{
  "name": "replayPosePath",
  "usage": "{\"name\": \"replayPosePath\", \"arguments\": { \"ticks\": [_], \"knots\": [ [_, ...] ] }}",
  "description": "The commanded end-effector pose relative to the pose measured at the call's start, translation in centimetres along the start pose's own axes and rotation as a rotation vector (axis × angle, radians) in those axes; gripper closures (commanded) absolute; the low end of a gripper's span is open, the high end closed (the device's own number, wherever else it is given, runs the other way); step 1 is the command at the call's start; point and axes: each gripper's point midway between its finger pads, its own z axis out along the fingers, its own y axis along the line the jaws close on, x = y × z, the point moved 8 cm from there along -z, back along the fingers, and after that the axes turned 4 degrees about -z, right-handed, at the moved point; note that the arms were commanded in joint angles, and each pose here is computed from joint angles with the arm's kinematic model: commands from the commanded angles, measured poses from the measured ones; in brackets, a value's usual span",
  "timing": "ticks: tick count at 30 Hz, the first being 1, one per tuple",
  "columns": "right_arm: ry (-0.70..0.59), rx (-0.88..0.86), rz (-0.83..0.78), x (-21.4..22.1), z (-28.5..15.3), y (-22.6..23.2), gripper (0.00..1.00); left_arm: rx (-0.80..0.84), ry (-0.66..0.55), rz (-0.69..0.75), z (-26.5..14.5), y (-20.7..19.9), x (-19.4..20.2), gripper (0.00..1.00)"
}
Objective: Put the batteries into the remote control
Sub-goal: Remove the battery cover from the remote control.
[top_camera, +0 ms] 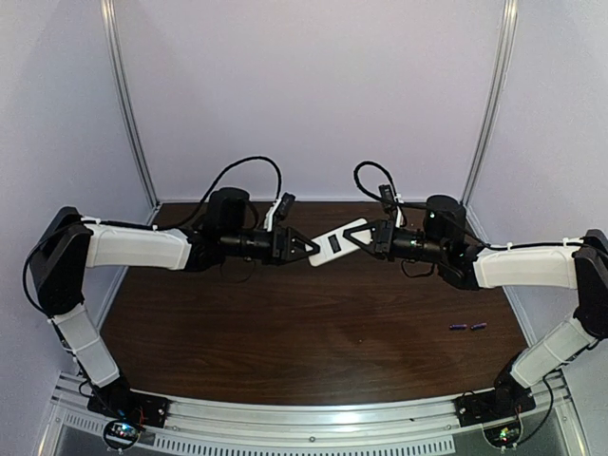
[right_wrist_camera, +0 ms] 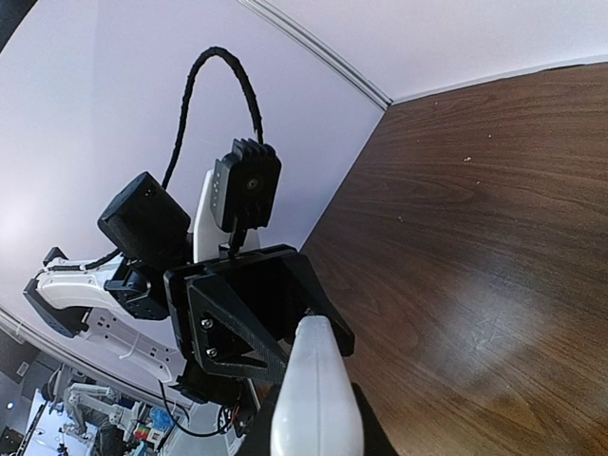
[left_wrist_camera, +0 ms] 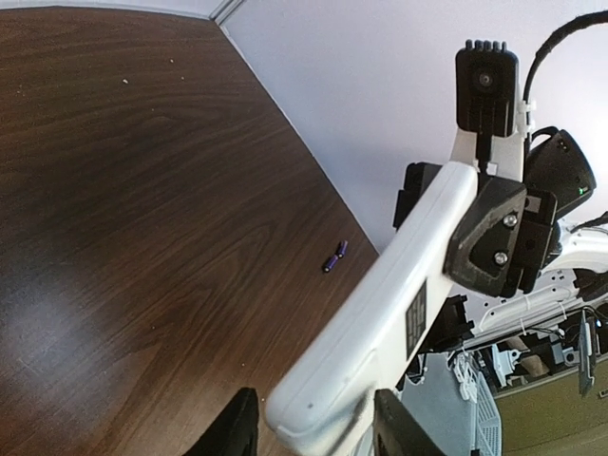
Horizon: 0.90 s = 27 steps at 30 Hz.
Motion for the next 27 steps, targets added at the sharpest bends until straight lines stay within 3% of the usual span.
{"name": "replayPosePath", "arguments": {
  "ticks": [1, 7, 14, 17, 20, 22, 27],
  "knots": [
    [-0.020, 0.007, -0.007, -0.1, 0.1, -0.3, 1.00, 0.033, -0.024, 0.025, 0.5, -0.6, -1.1, 0.58],
    [-0.021, 0.010, -0.008, -0.2, 0.2, -0.3, 1.00, 0.022, -0.016, 0.013, 0.8, -0.2, -1.0, 0.74],
    [-0.030, -0.019, -0.005, -0.5, 0.0, 0.0, 1.00, 0.008, -0.001, 0.007, 0.7, 0.4, -0.4, 0.85],
    [-0.035, -0.031, -0.002, -0.6, -0.1, 0.2, 1.00, 0.021, 0.003, 0.008, 0.7, 0.4, -0.2, 0.82],
    [-0.036, -0.036, 0.001, -0.7, -0.1, 0.2, 1.00, 0.028, 0.001, 0.011, 0.7, 0.3, -0.3, 0.67],
    [-0.038, -0.042, 0.006, -0.7, -0.1, 0.2, 1.00, 0.025, 0.001, 0.012, 0.7, 0.2, -0.4, 0.63],
    [-0.040, -0.037, 0.012, -0.7, -0.2, 0.1, 1.00, 0.004, 0.004, 0.011, 0.7, 0.4, -0.4, 0.65]
  ]
}}
